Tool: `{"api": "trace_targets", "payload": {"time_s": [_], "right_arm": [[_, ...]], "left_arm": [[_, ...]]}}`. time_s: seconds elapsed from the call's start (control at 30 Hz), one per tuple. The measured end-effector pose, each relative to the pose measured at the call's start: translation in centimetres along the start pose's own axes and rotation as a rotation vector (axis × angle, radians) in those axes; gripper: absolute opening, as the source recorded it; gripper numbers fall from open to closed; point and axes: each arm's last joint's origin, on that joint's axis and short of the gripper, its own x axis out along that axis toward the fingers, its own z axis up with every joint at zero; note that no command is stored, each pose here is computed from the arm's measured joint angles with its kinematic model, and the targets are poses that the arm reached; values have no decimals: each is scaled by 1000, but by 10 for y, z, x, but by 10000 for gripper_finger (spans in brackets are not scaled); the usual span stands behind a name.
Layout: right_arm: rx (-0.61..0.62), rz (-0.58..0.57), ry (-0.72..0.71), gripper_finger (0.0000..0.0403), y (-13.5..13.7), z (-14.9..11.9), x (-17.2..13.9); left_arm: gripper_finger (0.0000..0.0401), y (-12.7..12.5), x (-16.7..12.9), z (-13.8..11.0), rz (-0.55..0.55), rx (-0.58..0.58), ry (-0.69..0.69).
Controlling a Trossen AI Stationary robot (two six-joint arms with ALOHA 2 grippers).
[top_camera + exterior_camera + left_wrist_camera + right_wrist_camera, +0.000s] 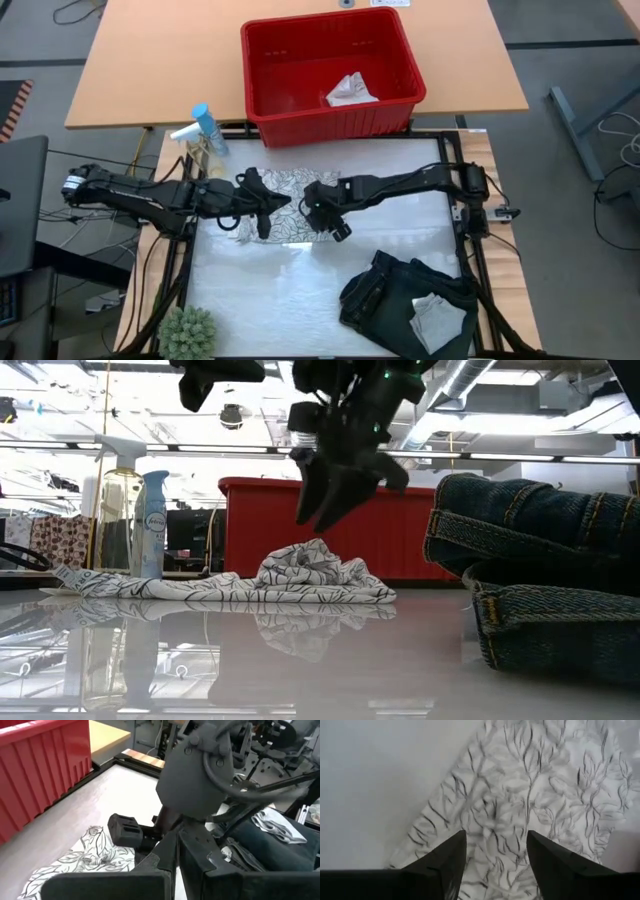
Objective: Fold Laundry from Bin
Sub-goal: Fold the white from the red laundry bin
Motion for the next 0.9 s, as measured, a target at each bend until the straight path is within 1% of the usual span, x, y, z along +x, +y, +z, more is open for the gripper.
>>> {"api": "trace_targets", "payload": {"time_s": [0.1,0.3,0.33,0.4,0.47,0.53,0.63,0.67,0.73,0.77,0.9], "right_arm": [[4,-1,16,229,-1,-2,7],[23,26,69,190,3,-9,26],[21,-5,92,183,3,-9,30],[27,-112,124,164,-1,-7,32],[10,-164,138,135,-4,-6,32],[13,-196,113,96,-9,-5,30],[57,-212,93,28,-17,-3,24],[77,-220,71,21,-22,-1,21],[108,-217,29,25,-28,2,16],[123,-217,5,35,-32,3,15],[213,-216,-121,91,-45,6,12]], "left_arm": [[7,0,0,0,2,0,2],[7,1,0,-2,12,7,15],[7,1,0,-2,14,9,18],[7,1,0,-3,16,11,23],[7,1,0,-2,15,10,21],[7,1,0,-2,15,10,21],[7,1,0,-2,15,10,21],[7,1,0,-3,16,10,22],[7,1,0,-2,14,10,21],[7,1,-1,-2,13,11,19],[7,2,-5,0,12,13,12]]}}
